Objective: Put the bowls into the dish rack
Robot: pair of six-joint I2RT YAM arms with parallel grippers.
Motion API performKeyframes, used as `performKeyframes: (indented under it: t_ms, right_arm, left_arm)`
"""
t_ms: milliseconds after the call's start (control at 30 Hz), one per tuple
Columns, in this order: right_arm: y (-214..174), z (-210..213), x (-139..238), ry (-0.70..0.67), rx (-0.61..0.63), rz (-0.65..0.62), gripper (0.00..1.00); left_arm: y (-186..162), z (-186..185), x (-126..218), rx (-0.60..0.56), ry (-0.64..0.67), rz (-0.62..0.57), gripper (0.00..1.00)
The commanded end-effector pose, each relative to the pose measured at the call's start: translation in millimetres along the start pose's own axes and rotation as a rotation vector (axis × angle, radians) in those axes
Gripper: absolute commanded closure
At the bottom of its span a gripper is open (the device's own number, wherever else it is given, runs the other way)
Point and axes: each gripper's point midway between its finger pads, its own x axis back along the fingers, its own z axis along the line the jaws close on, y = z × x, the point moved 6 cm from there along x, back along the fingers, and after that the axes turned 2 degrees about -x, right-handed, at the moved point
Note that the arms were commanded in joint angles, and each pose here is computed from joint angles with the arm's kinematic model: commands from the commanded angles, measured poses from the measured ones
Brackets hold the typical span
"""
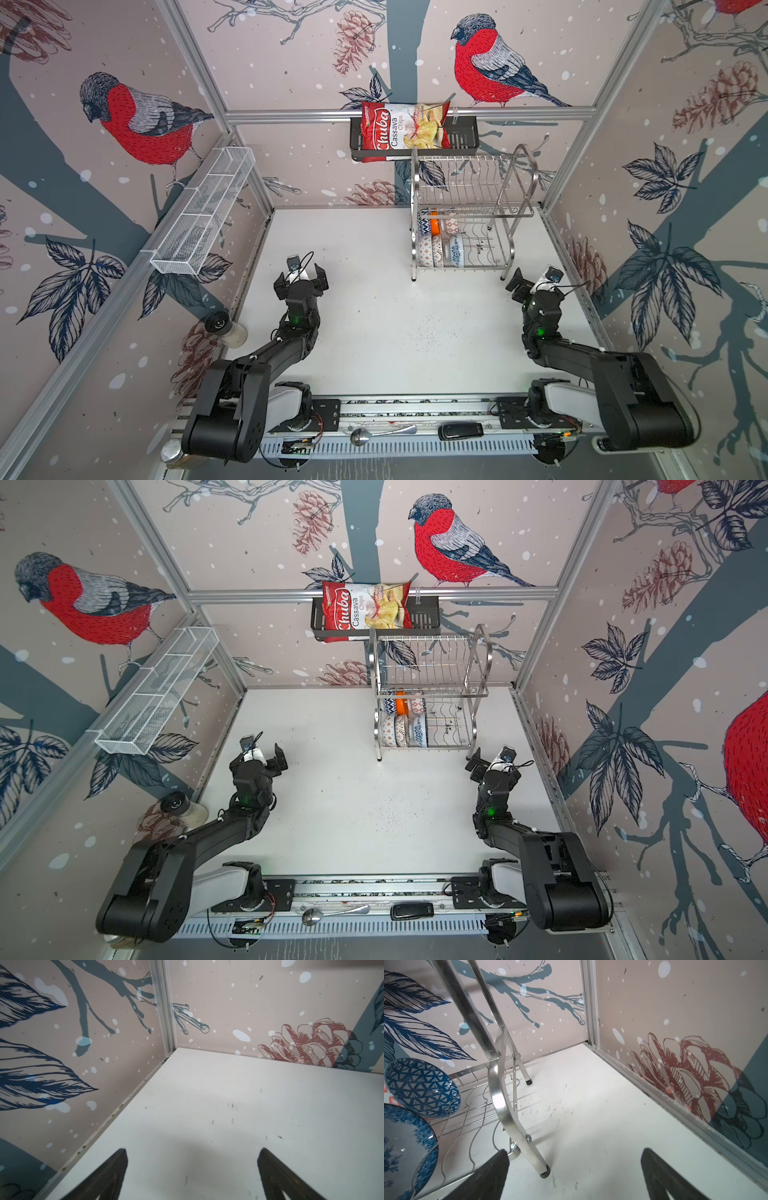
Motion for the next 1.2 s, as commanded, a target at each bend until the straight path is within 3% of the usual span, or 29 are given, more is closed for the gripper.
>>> performKeyframes:
  t_ms: [0, 267, 400, 500, 600, 767, 1167]
  right_arm:
    - [17, 2, 2, -0.002, 0.023, -0.103, 0.0]
    - [10, 12, 7, 0.054, 0.109, -0.153, 0.0]
    - [1, 3, 5, -0.013, 0.077, -0.169, 0.0]
    - [-1, 4, -3, -0.043, 0.082, -0.148, 0.0]
    - [-2, 2, -8, -0.054, 0.073, -0.125, 0.0]
    - [-5, 1, -29, -0.047, 0.063, -0.047, 0.01]
    - [-4, -3, -31, -0.028, 0.036, -0.034, 0.01]
  left_arm:
    - [7, -8, -4, 0.031, -0.06, -0.081, 0.02]
    - [-1, -14, -2, -0.01, -0.144, -0.11, 0.02]
    - [-8, -7, 7, -0.021, -0.142, -0.158, 0.01]
    - [-17, -14, 9, -0.044, -0.212, -0.22, 0.01]
    - [-19, -10, -6, -0.025, -0.129, -0.147, 0.01]
    - [-17, -5, -17, -0.001, -0.044, -0.129, 0.01]
    - [-17, -5, -13, -0.003, -0.018, -0.135, 0.01]
